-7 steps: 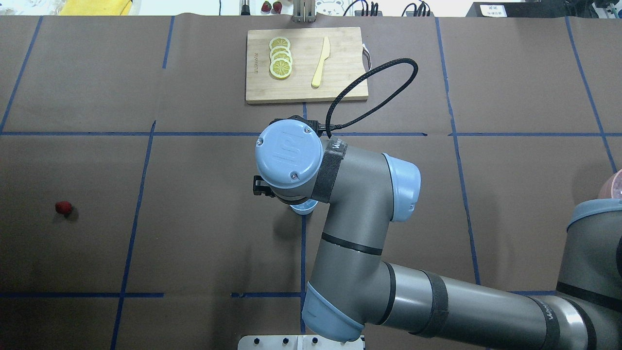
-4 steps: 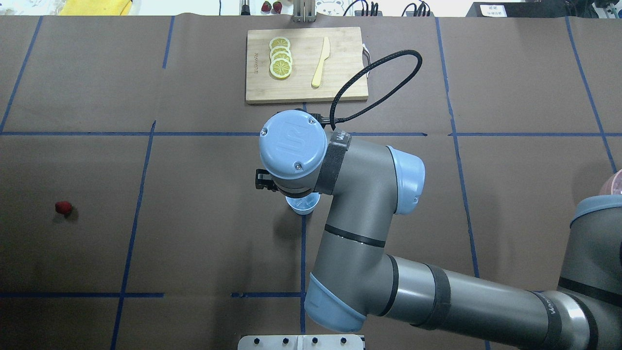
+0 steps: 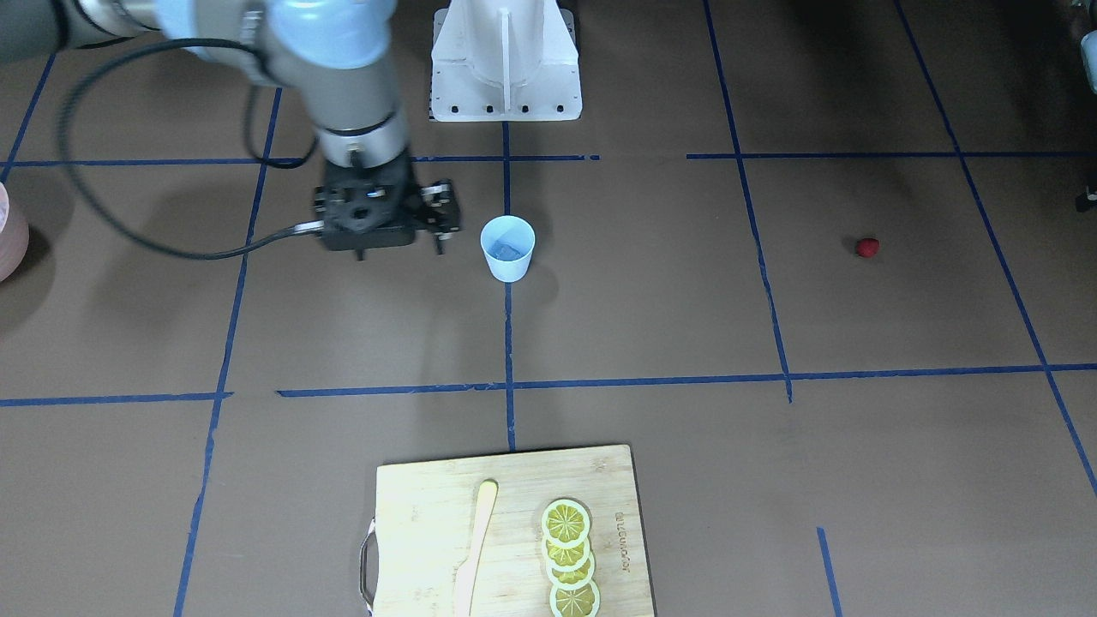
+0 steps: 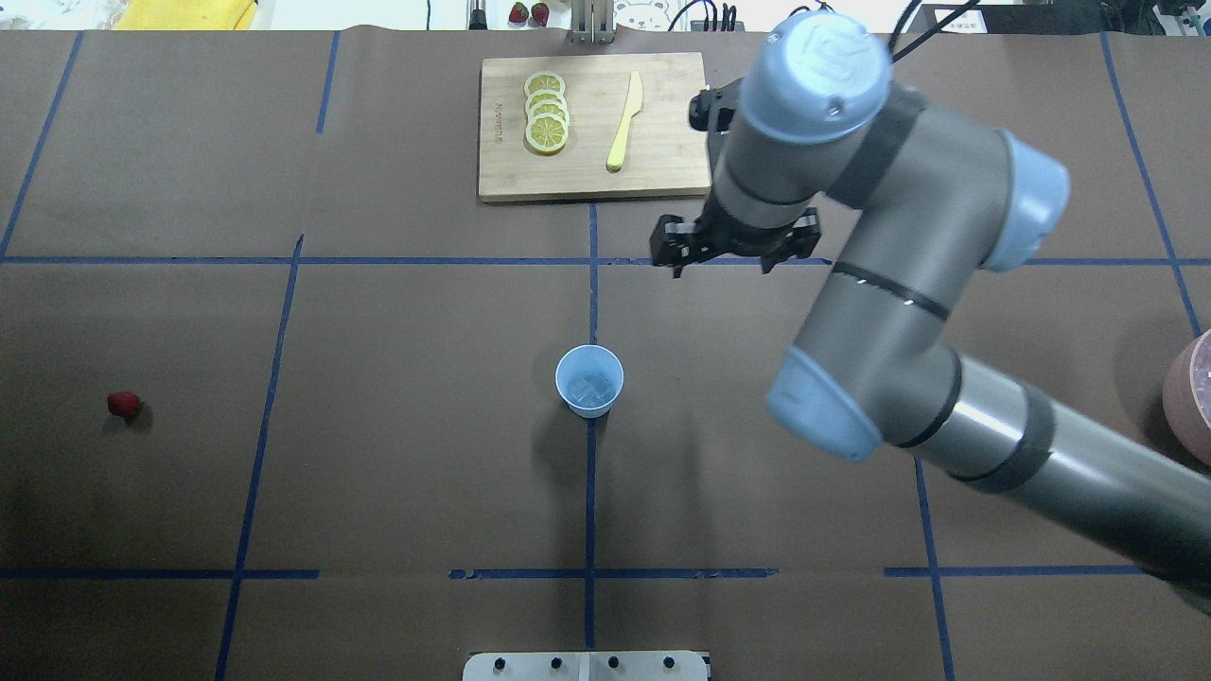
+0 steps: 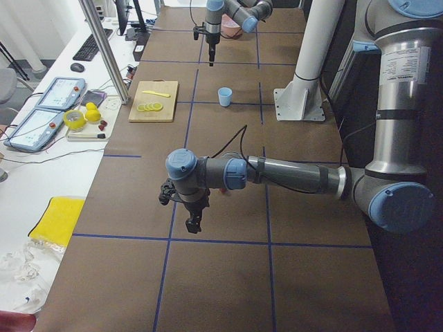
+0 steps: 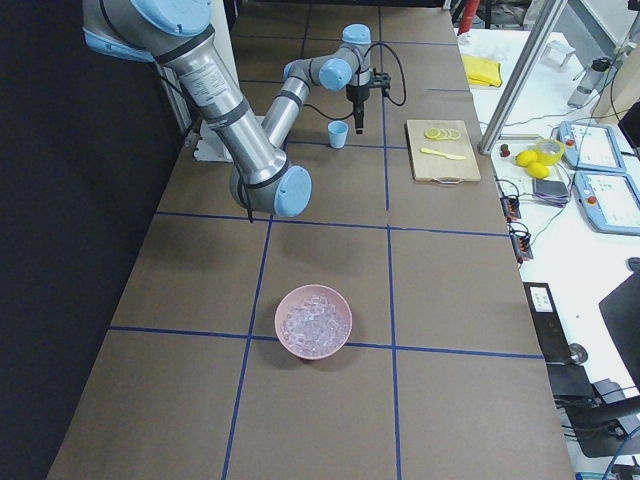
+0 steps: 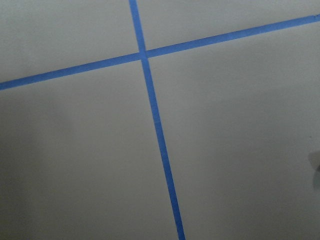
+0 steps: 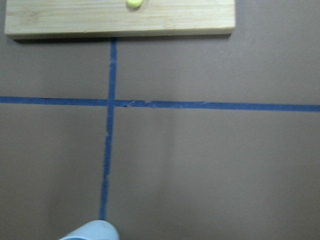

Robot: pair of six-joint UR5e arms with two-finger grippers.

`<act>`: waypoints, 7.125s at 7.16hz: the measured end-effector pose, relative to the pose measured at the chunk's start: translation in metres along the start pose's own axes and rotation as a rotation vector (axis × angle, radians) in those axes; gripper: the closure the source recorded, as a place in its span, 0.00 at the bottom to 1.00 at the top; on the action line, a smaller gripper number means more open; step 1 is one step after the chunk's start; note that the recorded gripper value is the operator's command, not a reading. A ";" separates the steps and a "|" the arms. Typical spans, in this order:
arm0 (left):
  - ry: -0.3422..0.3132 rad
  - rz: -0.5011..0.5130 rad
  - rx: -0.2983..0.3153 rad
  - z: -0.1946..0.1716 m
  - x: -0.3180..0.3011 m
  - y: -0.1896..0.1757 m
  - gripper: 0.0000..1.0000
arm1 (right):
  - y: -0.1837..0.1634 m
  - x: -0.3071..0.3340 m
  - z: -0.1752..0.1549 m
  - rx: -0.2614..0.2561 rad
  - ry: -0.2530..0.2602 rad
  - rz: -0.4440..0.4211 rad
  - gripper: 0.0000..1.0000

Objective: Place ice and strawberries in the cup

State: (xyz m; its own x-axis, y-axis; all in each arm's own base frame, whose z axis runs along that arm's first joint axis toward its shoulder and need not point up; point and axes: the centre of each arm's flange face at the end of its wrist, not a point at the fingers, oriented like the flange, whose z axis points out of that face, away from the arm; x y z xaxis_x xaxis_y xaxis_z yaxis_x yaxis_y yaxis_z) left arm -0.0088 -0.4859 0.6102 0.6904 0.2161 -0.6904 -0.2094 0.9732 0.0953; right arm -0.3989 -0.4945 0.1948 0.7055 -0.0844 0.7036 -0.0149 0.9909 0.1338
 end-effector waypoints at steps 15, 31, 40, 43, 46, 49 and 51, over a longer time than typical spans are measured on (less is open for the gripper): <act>0.032 -0.091 0.154 0.004 0.095 -0.049 0.00 | 0.104 0.686 -0.050 -0.125 0.068 -0.074 0.01; 0.046 -0.145 0.105 0.175 0.228 0.023 1.00 | 0.106 0.685 -0.051 -0.122 0.070 -0.074 0.01; 0.058 -0.170 0.137 0.047 0.348 -0.032 1.00 | 0.116 0.676 -0.059 -0.107 0.074 -0.076 0.01; 0.082 -0.241 0.103 0.024 0.459 -0.070 1.00 | 0.119 0.675 -0.059 -0.107 0.073 -0.076 0.01; 0.114 -0.337 0.090 0.042 0.587 -0.098 1.00 | 0.122 0.675 -0.059 -0.109 0.072 -0.074 0.01; 0.136 -0.399 0.099 0.042 0.662 -0.108 1.00 | 0.125 0.676 -0.057 -0.114 0.071 -0.069 0.01; 0.146 -0.438 0.105 0.042 0.710 -0.107 0.98 | 0.125 0.677 -0.056 -0.114 0.071 -0.070 0.01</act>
State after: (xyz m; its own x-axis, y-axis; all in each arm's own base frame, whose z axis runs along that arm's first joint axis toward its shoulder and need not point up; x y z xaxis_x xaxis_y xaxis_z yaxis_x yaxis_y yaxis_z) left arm 0.5332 -0.4336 0.1403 0.5917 -0.2227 -0.7748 0.1560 0.9745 -0.1610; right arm 0.1165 -0.4214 0.6482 0.7503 -0.1501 0.6438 0.1139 0.9887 0.0977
